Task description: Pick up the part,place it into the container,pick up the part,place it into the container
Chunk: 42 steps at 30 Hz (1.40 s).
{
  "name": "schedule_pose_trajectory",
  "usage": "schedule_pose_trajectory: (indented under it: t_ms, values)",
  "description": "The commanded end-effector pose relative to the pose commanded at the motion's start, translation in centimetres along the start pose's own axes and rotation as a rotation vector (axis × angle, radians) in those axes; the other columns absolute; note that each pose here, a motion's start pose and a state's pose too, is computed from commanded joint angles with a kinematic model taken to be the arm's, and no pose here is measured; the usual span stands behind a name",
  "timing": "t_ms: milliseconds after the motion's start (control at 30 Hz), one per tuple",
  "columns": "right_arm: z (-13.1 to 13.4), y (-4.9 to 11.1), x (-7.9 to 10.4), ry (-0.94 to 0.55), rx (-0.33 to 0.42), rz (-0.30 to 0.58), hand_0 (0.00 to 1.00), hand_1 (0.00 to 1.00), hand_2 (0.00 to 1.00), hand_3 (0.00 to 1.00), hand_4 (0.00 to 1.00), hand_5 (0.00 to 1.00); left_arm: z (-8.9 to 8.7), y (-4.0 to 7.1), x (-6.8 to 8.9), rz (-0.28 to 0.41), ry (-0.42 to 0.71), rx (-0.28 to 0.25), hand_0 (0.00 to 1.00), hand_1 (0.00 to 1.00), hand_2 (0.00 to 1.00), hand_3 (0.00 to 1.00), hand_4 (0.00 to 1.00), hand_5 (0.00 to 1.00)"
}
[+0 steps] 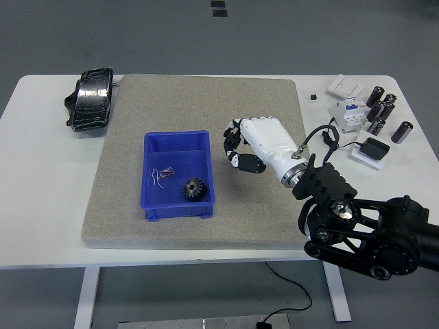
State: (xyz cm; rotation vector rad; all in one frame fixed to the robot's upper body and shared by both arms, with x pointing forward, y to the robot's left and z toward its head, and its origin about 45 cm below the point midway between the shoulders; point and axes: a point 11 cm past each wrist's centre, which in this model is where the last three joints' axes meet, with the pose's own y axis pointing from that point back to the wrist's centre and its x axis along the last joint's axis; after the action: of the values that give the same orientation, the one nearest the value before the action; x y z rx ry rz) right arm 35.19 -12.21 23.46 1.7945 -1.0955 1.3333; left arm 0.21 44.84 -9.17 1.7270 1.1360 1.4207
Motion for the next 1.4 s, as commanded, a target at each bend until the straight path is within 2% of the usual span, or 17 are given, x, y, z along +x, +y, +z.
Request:
schedule_pose_trajectory:
  t_ms: [67,100,267,300,467,500,667,700,1067,1100,1267,1300,1400]
  values:
    - [-2.0,-0.4,-0.1,-0.025,0.048,0.007,0.460,0.523,0.492,0.511,0.395,0.002,0.0,0.0,0.1,0.001,-0.001,0.000,0.676,0.663,0.607,0.551,0.650,0.484]
    - [-2.7,-0.5,-0.2,-0.035,0.065,0.008,0.565,0.624,0.601,0.614,0.305,0.128,0.0,0.0,0.1,0.002,-0.001,0.000,0.677,0.662,0.605,0.550,0.652,0.488]
    - [-4.8,-1.1,-0.9,-0.059,0.114,0.007,0.565,0.624,0.601,0.614,0.305,0.128,0.1,0.0,0.3,0.006,-0.004,0.000,0.677,0.662,0.605,0.550,0.652,0.488]
    - [-5.1,-1.2,-1.2,-0.058,0.120,0.003,0.576,0.653,0.628,0.638,0.334,0.221,0.1,0.0,0.4,0.008,-0.004,0.000,0.677,0.662,0.605,0.550,0.654,0.488]
    - [-5.6,-1.4,-2.4,-0.053,0.135,-0.031,0.576,0.653,0.628,0.638,0.334,0.221,0.3,0.1,0.6,0.011,-0.006,-0.003,0.677,0.662,0.605,0.550,0.654,0.488]
    - [-5.7,-1.4,-2.6,-0.053,0.136,-0.039,0.635,0.713,0.684,0.658,0.343,0.236,0.3,0.1,0.6,0.011,-0.006,-0.003,0.676,0.663,0.605,0.550,0.652,0.483]
    - [-5.1,-1.6,-4.1,-0.042,0.117,-0.086,0.635,0.713,0.684,0.658,0.343,0.236,0.5,0.1,0.6,0.010,-0.008,-0.007,0.676,0.663,0.605,0.550,0.652,0.483]
    - [-5.0,-1.6,-4.3,-0.040,0.112,-0.092,0.647,0.724,0.705,0.671,0.378,0.244,0.5,0.1,0.6,0.009,-0.009,-0.007,0.676,0.662,0.603,0.549,0.649,0.482]
    - [-4.2,-1.7,-5.0,-0.034,0.077,-0.126,0.645,0.726,0.714,0.681,0.411,0.234,0.6,0.1,0.5,0.007,-0.009,-0.009,0.677,0.663,0.599,0.547,0.645,0.464]
    - [-4.1,-1.7,-5.0,-0.033,0.076,-0.128,0.655,0.735,0.740,0.707,0.620,0.281,0.6,0.1,0.5,0.007,-0.009,-0.009,0.677,0.662,0.598,0.547,0.644,0.459]
    - [-3.9,-1.8,-5.0,-0.024,0.062,-0.141,0.655,0.735,0.740,0.707,0.620,0.281,0.7,0.2,0.5,0.010,-0.010,-0.013,0.677,0.662,0.598,0.547,0.644,0.459]
    - [-3.8,-1.8,-5.0,-0.025,0.061,-0.139,0.658,0.742,0.753,0.736,0.718,0.325,0.7,0.2,0.5,0.011,-0.010,-0.013,0.677,0.663,0.597,0.548,0.644,0.447]
    - [-3.7,-1.8,-4.8,-0.036,0.057,-0.130,0.658,0.742,0.753,0.736,0.718,0.325,0.7,0.2,0.5,0.012,-0.011,-0.011,0.677,0.663,0.597,0.548,0.644,0.447]
